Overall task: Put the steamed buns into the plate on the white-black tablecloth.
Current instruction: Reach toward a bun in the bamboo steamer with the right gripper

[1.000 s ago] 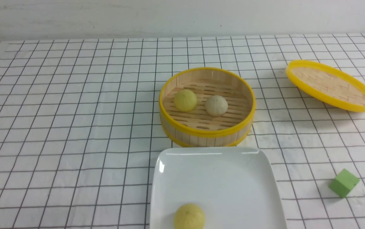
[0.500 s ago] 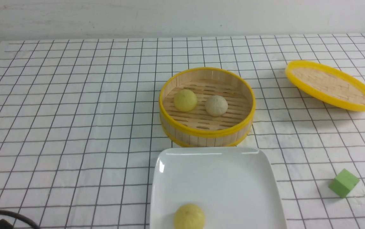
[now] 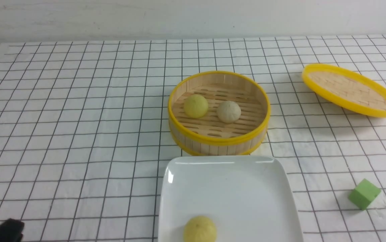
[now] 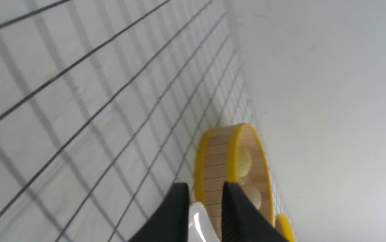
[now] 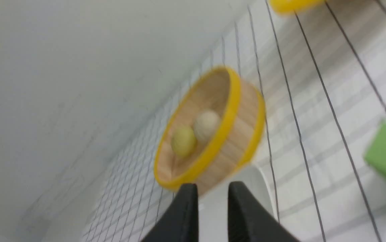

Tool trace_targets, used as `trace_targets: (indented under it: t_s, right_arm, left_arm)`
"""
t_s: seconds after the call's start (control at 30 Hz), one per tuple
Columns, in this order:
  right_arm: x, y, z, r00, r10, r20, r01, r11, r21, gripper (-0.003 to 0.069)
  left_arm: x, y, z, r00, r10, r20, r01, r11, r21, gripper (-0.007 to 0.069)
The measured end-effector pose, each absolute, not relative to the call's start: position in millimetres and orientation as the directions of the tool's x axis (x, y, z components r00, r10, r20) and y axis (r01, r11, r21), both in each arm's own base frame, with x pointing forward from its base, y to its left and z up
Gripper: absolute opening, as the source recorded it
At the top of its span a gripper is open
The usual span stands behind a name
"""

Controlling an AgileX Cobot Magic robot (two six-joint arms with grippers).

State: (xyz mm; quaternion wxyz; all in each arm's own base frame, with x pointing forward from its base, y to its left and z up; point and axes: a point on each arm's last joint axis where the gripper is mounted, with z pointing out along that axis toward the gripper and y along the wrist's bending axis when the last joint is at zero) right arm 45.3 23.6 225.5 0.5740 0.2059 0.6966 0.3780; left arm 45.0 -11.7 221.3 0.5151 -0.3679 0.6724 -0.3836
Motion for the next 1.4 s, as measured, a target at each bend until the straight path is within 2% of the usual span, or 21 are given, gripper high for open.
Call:
trace_targets:
  t_s: [0.07, 0.1, 0.13, 0.17, 0.2, 0.27, 0.3, 0.37, 0.4, 0.43, 0.5, 0.53, 0.6, 0.67, 0.7, 0.8, 0.9, 1.0, 1.13, 1.27, 1.4]
  right_arm:
    - [42.2, 21.8, 246.8, -0.201, 0.674, -0.710, -0.181, 0.687, 0.704, 0.0085]
    - [41.3, 21.1, 262.6, -0.182, 0.615, -0.767, -0.195, 0.742, 0.641, 0.0035]
    - [42.3, 21.1, 261.8, -0.189, 0.605, -0.774, -0.189, 0.751, 0.633, 0.0029]
    - [45.1, 20.9, 275.3, -0.216, 0.522, -0.825, -0.171, 0.812, 0.559, -0.0003]
    - [46.8, 21.0, 277.6, -0.236, 0.494, -0.837, -0.161, 0.829, 0.535, -0.0004]
    - [58.4, 20.3, 284.2, -0.398, 0.350, -0.848, -0.090, 0.905, 0.416, -0.0006]
    - [73.9, 16.8, 284.4, -0.594, 0.242, -0.767, -0.005, 0.953, 0.304, -0.0003]
    - [86.0, 14.4, 284.2, -0.737, 0.196, -0.647, 0.052, 0.971, 0.235, -0.0001]
    - [86.6, 13.6, 283.3, -0.760, 0.187, -0.622, 0.061, 0.974, 0.219, 0.0000]
    - [103.2, 13.3, 285.1, -0.851, 0.159, -0.501, 0.082, 0.982, 0.171, 0.0002]
    - [113.4, 15.4, 284.2, -0.884, 0.139, -0.446, 0.070, 0.984, 0.166, 0.0003]
    - [130.1, 21.0, 280.4, -0.921, 0.098, -0.377, 0.029, 0.982, 0.186, 0.0006]
    - [149.7, 33.8, 274.4, -0.948, 0.015, -0.318, -0.073, 0.962, 0.263, 0.0015]
    - [161.9, 45.2, 270.5, -0.953, -0.054, -0.297, -0.155, 0.932, 0.328, 0.0027]
    - [173.6, 57.7, 269.1, -0.950, -0.114, -0.289, -0.227, 0.891, 0.394, 0.0048]
    - [200.9, 81.5, 271.2, -0.930, -0.228, -0.287, -0.341, 0.826, 0.449, 0.0081]
    - [228.1, 102.9, 276.1, -0.905, -0.293, -0.310, -0.409, 0.800, 0.438, 0.0098]
    - [257.8, 129.2, 282.7, -0.862, -0.344, -0.373, -0.481, 0.788, 0.385, 0.0109]
    - [301.1, 160.2, 288.9, -0.819, -0.348, -0.457, -0.510, 0.807, 0.299, 0.0138]
    - [338.0, 176.3, 286.9, -0.798, -0.330, -0.505, -0.497, 0.833, 0.241, 0.0210]
    - [385.0, 192.1, 268.9, -0.774, -0.320, -0.547, -0.488, 0.851, 0.193, 0.0365]
  left_arm:
    - [38.7, -12.0, 244.2, -0.204, -0.836, -0.509, -0.062, 0.530, -0.846, 0.0099]
    - [36.2, -12.0, 257.6, -0.228, -0.794, -0.563, -0.074, 0.591, -0.804, 0.0055]
    - [34.8, -12.1, 261.6, -0.236, -0.785, -0.573, -0.079, 0.603, -0.794, 0.0049]
    - [36.0, -11.8, 270.6, -0.298, -0.739, -0.604, -0.136, 0.659, -0.740, 0.0018]
    - [36.9, -11.7, 272.3, -0.321, -0.726, -0.608, -0.155, 0.674, -0.722, 0.0012]
    - [43.9, -11.0, 276.9, -0.446, -0.672, -0.591, -0.261, 0.729, -0.633, 0.0002]
    - [52.1, -10.7, 278.4, -0.557, -0.629, -0.542, -0.336, 0.768, -0.545, 0.0002]
    - [62.6, -10.7, 278.7, -0.650, -0.577, -0.495, -0.367, 0.808, -0.460, 0.0002]
    - [63.4, -10.8, 279.5, -0.661, -0.570, -0.488, -0.369, 0.813, -0.450, 0.0002]
    - [75.8, -11.1, 279.6, -0.735, -0.508, -0.450, -0.358, 0.853, -0.379, 0.0002]
    - [83.5, -11.4, 278.6, -0.763, -0.482, -0.430, -0.349, 0.868, -0.353, 0.0002]
    - [94.6, -12.5, 277.7, -0.802, -0.431, -0.414, -0.313, 0.893, -0.322, 0.0002]
    - [108.9, -14.6, 272.7, -0.845, -0.377, -0.378, -0.274, 0.914, -0.298, 0.0002]
    - [117.0, -16.6, 268.7, -0.871, -0.343, -0.351, -0.246, 0.924, -0.292, 0.0003]
    - [124.7, -18.8, 263.8, -0.895, -0.311, -0.321, -0.219, 0.931, -0.292, 0.0008]
    - [135.6, -21.9, 255.6, -0.921, -0.281, -0.270, -0.197, 0.934, -0.299, 0.0022]
    - [142.5, -23.1, 250.5, -0.929, -0.281, -0.241, -0.203, 0.931, -0.304, 0.0035]
    - [146.1, -23.1, 247.3, -0.933, -0.279, -0.227, -0.205, 0.932, -0.299, 0.0048]
    - [148.0, -22.8, 247.4, -0.929, -0.280, -0.241, -0.203, 0.932, -0.300, 0.0062]
    - [149.5, -22.7, 248.1, -0.924, -0.283, -0.256, -0.202, 0.932, -0.302, 0.0080]
    - [149.9, -22.7, 248.3, -0.922, -0.285, -0.261, -0.202, 0.931, -0.304, 0.0094]
